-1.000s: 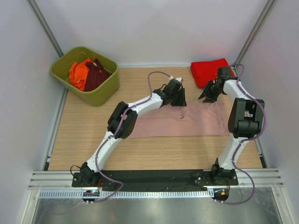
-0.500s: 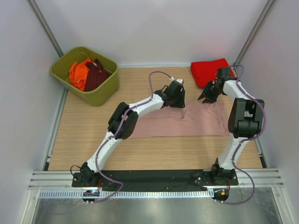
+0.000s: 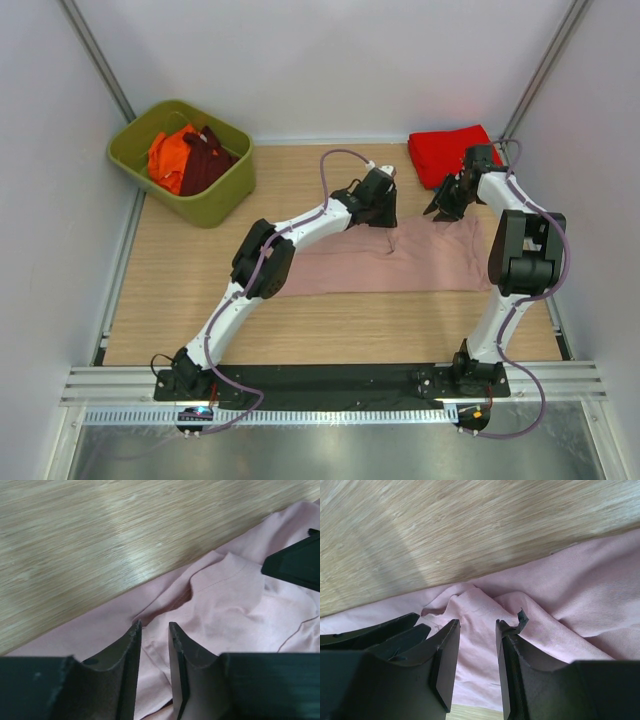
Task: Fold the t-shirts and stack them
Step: Fold the tshirt
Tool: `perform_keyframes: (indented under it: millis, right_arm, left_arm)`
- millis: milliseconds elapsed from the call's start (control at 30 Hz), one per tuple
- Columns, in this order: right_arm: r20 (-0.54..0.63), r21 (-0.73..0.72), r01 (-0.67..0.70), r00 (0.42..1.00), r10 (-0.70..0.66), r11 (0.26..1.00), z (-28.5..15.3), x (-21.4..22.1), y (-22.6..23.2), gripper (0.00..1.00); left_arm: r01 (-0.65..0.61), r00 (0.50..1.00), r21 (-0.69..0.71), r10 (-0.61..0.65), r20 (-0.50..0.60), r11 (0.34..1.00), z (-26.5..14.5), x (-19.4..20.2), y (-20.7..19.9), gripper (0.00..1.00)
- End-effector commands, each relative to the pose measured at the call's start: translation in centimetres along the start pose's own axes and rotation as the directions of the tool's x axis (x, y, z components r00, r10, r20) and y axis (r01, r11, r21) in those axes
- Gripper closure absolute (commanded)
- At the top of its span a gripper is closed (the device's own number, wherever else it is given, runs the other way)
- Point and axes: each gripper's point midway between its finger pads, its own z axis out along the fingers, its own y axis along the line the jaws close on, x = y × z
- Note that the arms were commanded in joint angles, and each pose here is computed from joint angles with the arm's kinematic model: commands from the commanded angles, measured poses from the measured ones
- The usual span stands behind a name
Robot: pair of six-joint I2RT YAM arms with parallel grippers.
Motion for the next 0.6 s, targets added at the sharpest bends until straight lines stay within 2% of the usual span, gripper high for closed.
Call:
perform_keyframes:
  millis: [0, 67, 167, 200, 233, 267, 333, 567]
  right_arm:
    - [0.052, -0.013, 0.018, 0.998, -0.018, 1.0, -1.1, -1.5, 0.6, 0.58]
    - [0.051, -0.013, 0.012, 0.999, -0.012, 1.0, -1.1, -1.6, 0.4, 0.58]
    - [0.054, -0.015, 0.008, 0.999, -0.007, 1.0, -1.1, -1.9, 0.4, 0.59]
    - [0.053, -0.015, 0.006, 0.999, -0.005, 1.0, -1.0, -2.0, 0.4, 0.58]
    - [0.053, -0.012, 0.004, 0.999, -0.003, 1.0, -1.1, -2.1, 0.4, 0.59]
    - [0.055, -0.015, 0.004, 0.998, -0.003, 1.0, -1.2, -2.2, 0.4, 0.59]
    - [0.056, -0.017, 0.003, 0.998, -0.002, 1.0, -1.1, -2.3, 0.4, 0.59]
    - [0.046, -0.012, 0.0, 0.999, 0.001, 1.0, -0.7, -2.0, 0.1, 0.59]
  left_arm:
    - [-0.017, 1.0, 0.054, 0.016, 0.018, 0.998, -0.4, -1.1, -1.9, 0.73]
    - [-0.019, 1.0, 0.066, 0.018, 0.023, 0.998, -0.6, -1.3, -2.2, 0.8]
    - [-0.014, 1.0, 0.086, 0.013, 0.016, 0.996, -0.9, -1.3, -2.7, 0.85]
    - [-0.012, 1.0, 0.078, 0.011, 0.017, 0.997, -1.0, -1.4, -2.6, 0.83]
    - [-0.011, 1.0, 0.067, 0.01, 0.017, 0.998, -1.0, -1.3, -2.3, 0.74]
    - [-0.01, 1.0, 0.054, 0.01, 0.016, 0.999, -1.0, -1.2, -2.0, 0.69]
    - [-0.012, 1.0, 0.033, 0.012, 0.01, 0.999, -0.8, -0.9, -1.5, 0.64]
    - [-0.011, 1.0, -0.018, 0.011, -0.009, 1.0, -0.3, 0.2, -0.1, 0.64]
